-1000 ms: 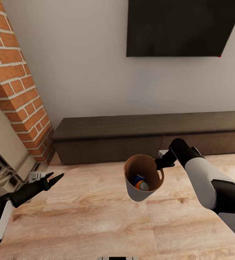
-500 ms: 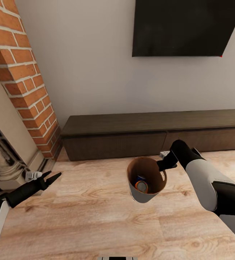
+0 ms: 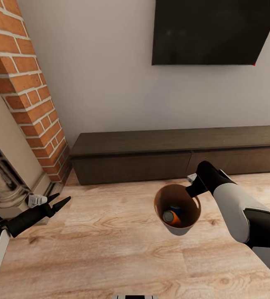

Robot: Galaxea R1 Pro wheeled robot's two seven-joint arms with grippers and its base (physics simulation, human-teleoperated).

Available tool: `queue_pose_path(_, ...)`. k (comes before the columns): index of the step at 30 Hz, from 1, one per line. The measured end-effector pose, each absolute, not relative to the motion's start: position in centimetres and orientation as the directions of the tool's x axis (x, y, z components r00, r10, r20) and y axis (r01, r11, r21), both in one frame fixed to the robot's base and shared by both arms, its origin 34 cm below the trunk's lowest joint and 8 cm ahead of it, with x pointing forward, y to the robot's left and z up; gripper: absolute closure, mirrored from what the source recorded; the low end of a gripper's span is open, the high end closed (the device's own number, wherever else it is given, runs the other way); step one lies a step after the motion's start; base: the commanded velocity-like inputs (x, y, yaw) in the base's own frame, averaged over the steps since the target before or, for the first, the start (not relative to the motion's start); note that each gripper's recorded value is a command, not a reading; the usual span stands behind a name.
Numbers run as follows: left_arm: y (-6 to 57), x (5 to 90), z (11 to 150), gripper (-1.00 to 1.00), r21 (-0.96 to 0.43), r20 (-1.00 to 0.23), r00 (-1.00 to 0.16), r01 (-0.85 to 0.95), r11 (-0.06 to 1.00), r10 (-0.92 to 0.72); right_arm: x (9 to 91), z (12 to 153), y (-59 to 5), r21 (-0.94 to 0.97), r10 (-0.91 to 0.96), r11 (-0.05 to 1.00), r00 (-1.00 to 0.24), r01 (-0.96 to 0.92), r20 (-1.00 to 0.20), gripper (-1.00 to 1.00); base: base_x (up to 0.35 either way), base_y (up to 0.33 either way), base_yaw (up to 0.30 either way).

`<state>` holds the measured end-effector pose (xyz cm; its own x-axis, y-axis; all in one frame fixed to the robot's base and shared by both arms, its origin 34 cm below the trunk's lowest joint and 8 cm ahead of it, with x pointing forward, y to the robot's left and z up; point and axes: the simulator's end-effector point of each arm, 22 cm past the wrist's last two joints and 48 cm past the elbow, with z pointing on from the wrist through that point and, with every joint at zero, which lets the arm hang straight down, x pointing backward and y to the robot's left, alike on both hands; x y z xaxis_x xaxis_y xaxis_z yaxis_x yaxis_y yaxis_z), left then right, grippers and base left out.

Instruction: Put the three can of soda from the living room inside the tash can in the kitchen.

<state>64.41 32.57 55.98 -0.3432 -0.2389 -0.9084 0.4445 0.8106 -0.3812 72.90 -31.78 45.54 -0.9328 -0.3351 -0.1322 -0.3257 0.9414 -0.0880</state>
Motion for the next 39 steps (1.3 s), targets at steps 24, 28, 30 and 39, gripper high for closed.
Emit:
queue_pose_path(24,29.8,64.8,55.8,-1.0,-0.391,-0.896,-0.396,0.482,0.784,-0.203,72.4,45.4,-26.5,0.137,-0.212,0.962,-0.962,-0.237,-0.173,1.0,-0.223,0.195,0.0)
queue_pose_path(28,29.7,64.8,55.8,-1.0,-0.391,-0.895,-0.397,0.484,0.783,-0.202,72.6,45.3,-27.7,0.079,-0.248,0.961,-0.954,-0.264,-0.171,1.0,-0.264,0.23,0.0)
queue_pose_path(30,29.7,64.8,55.8,-1.0,-0.391,-0.895,-0.397,0.485,0.782,-0.202,72.4,45.4,-26.3,0.148,-0.206,0.961,-0.963,-0.233,-0.174,1.0,-0.264,0.23,0.0)
queue_pose_path(39,29.7,64.8,55.7,-1.0,-0.392,-0.895,-0.399,0.484,0.782,-0.201,72.4,45.3,-26.8,0.124,-0.223,0.962,-0.96,-0.245,-0.171,1.0,-0.239,0.241,0.0)
